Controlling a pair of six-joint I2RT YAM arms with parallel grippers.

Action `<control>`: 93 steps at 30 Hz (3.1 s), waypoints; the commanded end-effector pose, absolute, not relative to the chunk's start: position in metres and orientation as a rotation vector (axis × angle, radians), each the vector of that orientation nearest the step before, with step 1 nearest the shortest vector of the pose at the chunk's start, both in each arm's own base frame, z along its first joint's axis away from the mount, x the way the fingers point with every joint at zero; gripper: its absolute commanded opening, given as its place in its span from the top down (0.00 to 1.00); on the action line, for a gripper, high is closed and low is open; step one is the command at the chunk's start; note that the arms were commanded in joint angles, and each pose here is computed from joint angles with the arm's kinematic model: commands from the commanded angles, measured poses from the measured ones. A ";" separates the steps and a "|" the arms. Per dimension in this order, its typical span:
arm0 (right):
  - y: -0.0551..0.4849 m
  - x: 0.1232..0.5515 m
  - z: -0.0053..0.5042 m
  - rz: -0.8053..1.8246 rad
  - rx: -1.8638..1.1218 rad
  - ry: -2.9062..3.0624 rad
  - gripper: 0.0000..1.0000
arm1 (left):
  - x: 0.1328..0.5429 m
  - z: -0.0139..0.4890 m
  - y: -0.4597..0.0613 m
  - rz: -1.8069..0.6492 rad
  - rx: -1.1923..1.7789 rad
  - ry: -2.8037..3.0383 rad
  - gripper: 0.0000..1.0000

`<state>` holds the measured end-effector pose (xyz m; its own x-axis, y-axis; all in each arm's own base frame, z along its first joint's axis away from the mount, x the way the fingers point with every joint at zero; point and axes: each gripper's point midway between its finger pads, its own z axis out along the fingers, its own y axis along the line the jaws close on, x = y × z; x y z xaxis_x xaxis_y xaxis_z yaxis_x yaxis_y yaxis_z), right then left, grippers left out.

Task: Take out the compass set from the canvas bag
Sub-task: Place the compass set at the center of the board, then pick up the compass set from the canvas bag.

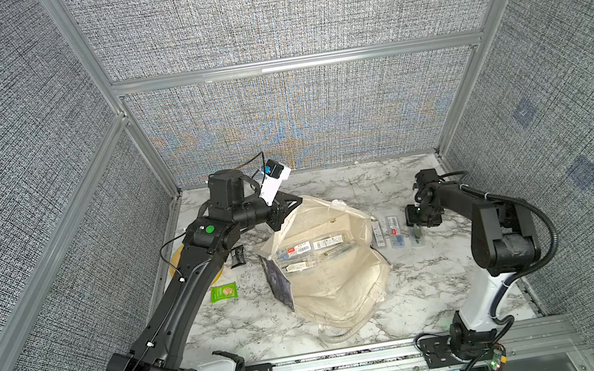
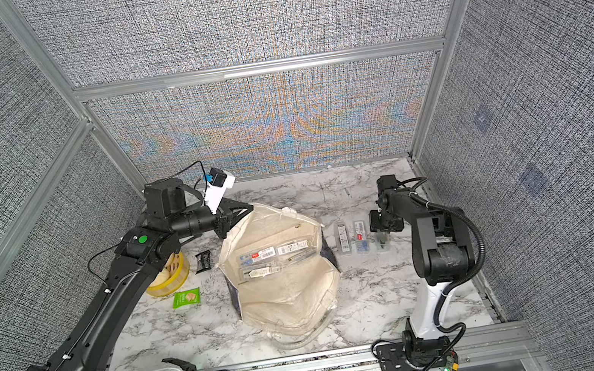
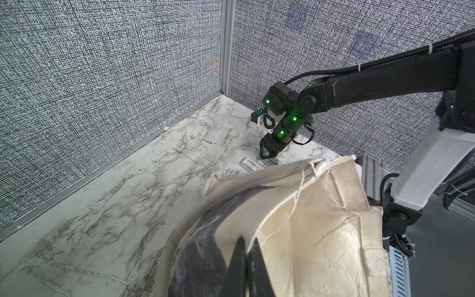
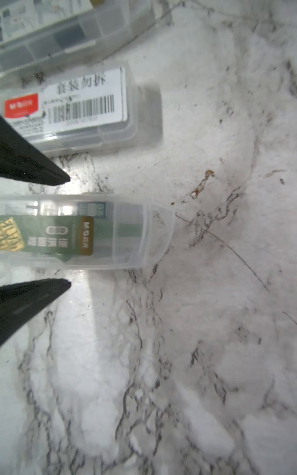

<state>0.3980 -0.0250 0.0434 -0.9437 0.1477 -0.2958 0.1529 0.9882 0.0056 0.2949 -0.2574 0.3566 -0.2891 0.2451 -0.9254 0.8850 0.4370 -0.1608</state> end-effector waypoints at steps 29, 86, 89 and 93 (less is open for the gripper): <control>0.270 0.176 0.285 0.025 -1.808 1.377 0.61 | 0.294 0.365 -0.259 -0.882 0.994 1.737 1.00; 0.308 0.323 0.028 -0.522 -2.093 1.639 0.77 | 0.285 0.367 -0.257 -0.888 1.008 1.724 1.00; 0.309 0.323 0.039 -0.513 -2.075 1.639 0.81 | 0.285 0.367 -0.257 -0.889 1.006 1.725 1.00; 0.313 0.323 0.060 -0.494 -2.044 1.633 0.84 | 0.285 0.367 -0.257 -0.889 1.007 1.723 1.00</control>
<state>0.3264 0.3123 0.0506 0.2330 -0.9725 0.0049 -0.7946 -0.1933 -0.5755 0.2874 -0.2544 0.3590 -0.2791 0.2556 -0.9256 0.8905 0.4297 -0.1499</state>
